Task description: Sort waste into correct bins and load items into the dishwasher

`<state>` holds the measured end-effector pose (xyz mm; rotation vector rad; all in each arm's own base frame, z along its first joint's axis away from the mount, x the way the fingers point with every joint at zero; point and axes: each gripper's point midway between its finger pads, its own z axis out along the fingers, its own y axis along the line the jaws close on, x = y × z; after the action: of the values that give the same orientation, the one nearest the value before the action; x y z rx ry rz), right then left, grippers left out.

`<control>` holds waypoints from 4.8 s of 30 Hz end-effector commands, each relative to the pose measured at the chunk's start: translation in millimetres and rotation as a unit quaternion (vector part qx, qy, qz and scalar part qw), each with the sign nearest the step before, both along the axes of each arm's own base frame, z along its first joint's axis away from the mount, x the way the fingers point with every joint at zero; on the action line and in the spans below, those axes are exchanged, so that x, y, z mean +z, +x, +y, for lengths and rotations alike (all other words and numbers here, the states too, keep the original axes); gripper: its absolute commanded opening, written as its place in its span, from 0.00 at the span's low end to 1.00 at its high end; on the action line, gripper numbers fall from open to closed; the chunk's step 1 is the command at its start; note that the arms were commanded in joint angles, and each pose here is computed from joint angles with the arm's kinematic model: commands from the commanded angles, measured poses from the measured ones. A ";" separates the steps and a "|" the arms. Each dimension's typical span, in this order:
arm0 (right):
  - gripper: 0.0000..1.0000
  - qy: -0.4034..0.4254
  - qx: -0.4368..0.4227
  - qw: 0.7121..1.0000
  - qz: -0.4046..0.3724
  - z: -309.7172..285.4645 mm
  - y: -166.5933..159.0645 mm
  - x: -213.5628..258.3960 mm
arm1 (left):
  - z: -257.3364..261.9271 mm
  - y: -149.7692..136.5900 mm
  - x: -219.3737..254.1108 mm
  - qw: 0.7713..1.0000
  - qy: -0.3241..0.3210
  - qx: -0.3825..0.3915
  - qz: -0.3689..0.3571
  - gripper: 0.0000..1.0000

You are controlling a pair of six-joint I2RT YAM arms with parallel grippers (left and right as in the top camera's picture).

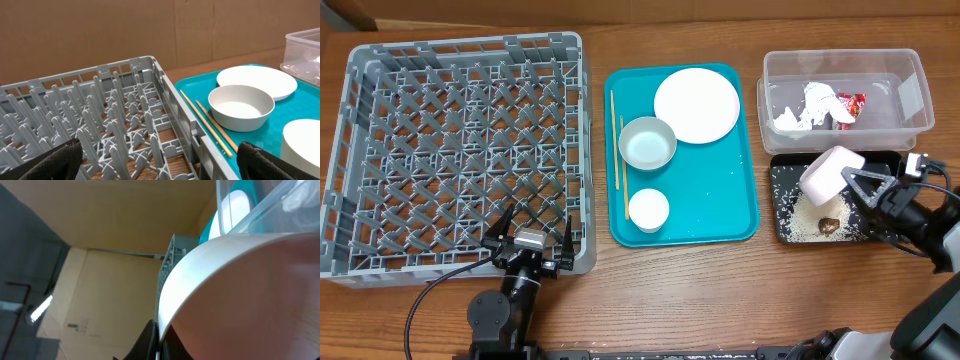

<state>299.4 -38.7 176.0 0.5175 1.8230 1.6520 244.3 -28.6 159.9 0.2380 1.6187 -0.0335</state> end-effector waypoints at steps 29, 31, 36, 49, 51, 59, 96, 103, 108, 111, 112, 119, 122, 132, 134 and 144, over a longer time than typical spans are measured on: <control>0.04 -0.151 0.059 0.985 0.052 44.8 6.8 8.1 | -0.4 -0.3 -0.5 1.000 0.009 -0.001 -0.003 1.00; 0.04 -0.213 0.077 0.972 0.068 66.6 11.6 15.7 | -0.4 -0.3 -0.5 1.000 0.009 -0.001 -0.003 1.00; 0.04 -0.355 0.097 0.926 0.087 123.3 21.5 24.5 | -0.4 -0.3 -0.4 1.000 0.009 -0.001 -0.003 1.00; 0.04 -0.555 0.129 0.815 0.102 238.8 25.2 -64.1 | -0.4 -0.3 -0.5 1.000 0.009 -0.001 -0.003 1.00; 0.04 -0.563 0.146 0.806 0.110 246.7 23.8 -82.1 | -0.4 -0.3 -0.5 1.000 0.009 -0.001 -0.003 1.00; 0.04 -0.575 0.172 0.787 0.141 250.6 20.3 -117.6 | -0.4 -0.3 -0.5 1.000 0.009 -0.001 -0.003 1.00; 0.59 -0.511 0.255 0.795 0.203 293.1 -19.3 -51.1 | -0.4 -0.3 -0.5 1.000 0.009 -0.001 -0.003 1.00; 0.59 -0.509 0.253 0.799 0.197 295.3 -16.2 -50.0 | -3.1 -0.8 0.2 0.997 -0.077 -0.004 0.011 1.00; 0.59 -0.513 0.241 0.799 0.201 293.2 -13.8 -50.9 | -4.9 -0.8 6.8 0.992 -0.123 -0.008 0.006 1.00; 0.58 -0.513 0.232 0.799 0.211 291.5 -13.2 -52.6 | -13.5 -4.5 20.6 0.983 -0.179 -0.033 0.007 1.00; 0.58 -0.513 0.232 0.799 0.211 291.3 -13.3 -52.9 | -17.3 -7.4 27.6 0.981 -0.187 -0.043 0.011 1.00; 0.56 -0.515 0.231 0.795 0.221 288.1 -16.6 -56.5 | -19.2 -19.4 82.7 0.978 -0.193 -0.038 0.067 1.00; 0.53 -0.516 0.224 0.793 0.233 285.1 -18.6 -63.7 | -19.2 -13.0 106.1 0.974 -0.195 -0.030 0.110 1.00; 0.49 -0.511 0.225 0.790 0.253 286.2 -21.3 -94.2 | -38.1 25.9 118.9 0.910 -0.216 -0.035 0.351 1.00; 0.44 -0.508 0.233 0.787 0.262 288.6 -22.5 -104.2 | -38.1 34.7 104.7 0.895 -0.217 -0.026 0.388 1.00; 0.04 -0.504 0.237 0.784 0.275 291.0 -19.5 -110.2 | -70.1 49.7 46.6 0.821 -0.235 -0.109 0.508 1.00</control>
<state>273.9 249.9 54.4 0.0101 3.1229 0.4787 293.7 -73.1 191.6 -0.1563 2.6149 -0.6615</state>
